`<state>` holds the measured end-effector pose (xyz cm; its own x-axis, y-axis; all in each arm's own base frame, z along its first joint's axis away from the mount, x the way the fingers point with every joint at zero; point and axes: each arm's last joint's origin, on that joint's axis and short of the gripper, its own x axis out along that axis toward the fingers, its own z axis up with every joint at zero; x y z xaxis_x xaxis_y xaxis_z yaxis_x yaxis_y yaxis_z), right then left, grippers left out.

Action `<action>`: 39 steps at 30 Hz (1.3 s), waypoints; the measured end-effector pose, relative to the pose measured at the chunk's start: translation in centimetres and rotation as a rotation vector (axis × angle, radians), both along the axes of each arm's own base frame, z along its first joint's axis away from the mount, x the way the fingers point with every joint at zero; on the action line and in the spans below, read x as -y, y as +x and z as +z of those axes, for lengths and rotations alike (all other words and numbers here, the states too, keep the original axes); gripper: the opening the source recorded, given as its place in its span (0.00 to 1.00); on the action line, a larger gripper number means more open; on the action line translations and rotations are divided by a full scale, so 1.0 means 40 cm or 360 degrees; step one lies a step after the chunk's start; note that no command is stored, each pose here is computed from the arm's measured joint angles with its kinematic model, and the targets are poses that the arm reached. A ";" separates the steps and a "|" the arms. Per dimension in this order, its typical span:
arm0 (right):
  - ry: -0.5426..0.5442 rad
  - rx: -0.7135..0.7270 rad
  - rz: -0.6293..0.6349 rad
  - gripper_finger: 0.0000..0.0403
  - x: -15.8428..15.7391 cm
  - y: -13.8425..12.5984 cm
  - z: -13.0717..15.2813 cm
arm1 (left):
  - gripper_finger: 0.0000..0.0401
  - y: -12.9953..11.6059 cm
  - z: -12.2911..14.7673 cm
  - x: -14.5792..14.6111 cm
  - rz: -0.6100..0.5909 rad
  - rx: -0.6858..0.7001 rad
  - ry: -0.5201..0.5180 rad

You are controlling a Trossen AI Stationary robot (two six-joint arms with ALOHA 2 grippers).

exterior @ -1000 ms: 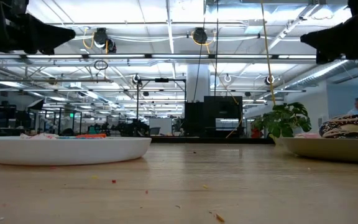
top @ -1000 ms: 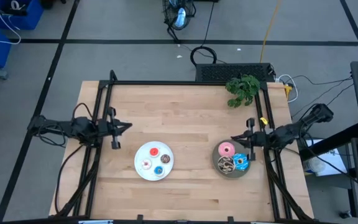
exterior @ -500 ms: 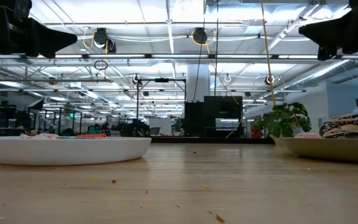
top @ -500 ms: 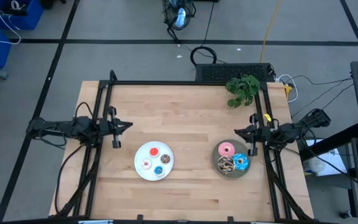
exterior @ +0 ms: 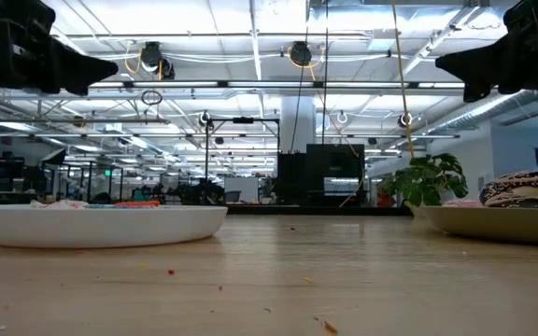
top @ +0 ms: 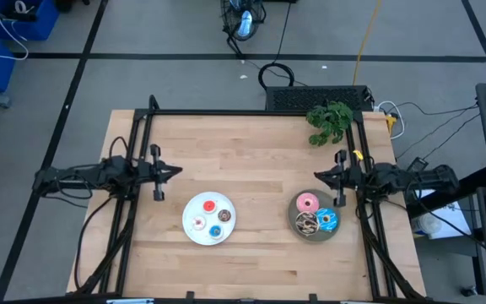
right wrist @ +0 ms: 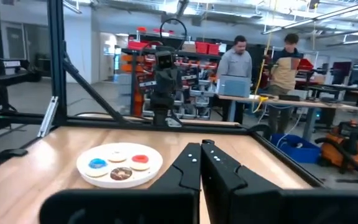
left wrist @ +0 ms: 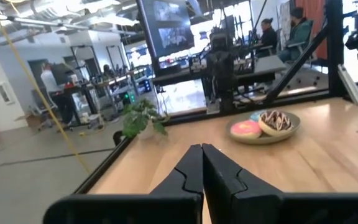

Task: Pick & Place donuts
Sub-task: Return to Home Position

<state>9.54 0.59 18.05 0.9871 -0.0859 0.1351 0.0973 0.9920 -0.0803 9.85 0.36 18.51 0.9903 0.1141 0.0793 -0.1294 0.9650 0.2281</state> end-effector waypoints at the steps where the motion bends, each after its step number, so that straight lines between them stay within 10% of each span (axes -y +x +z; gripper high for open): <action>1: -0.0004 0.0000 -0.0005 0.00 0.002 0.000 0.000 | 0.02 0.000 -0.002 -0.001 0.0006 -0.0016 0.0000; 39: -0.0174 -0.0004 -0.0081 0.00 0.008 0.000 0.002 | 0.09 0.000 -0.022 -0.012 0.0136 -0.0135 -0.0067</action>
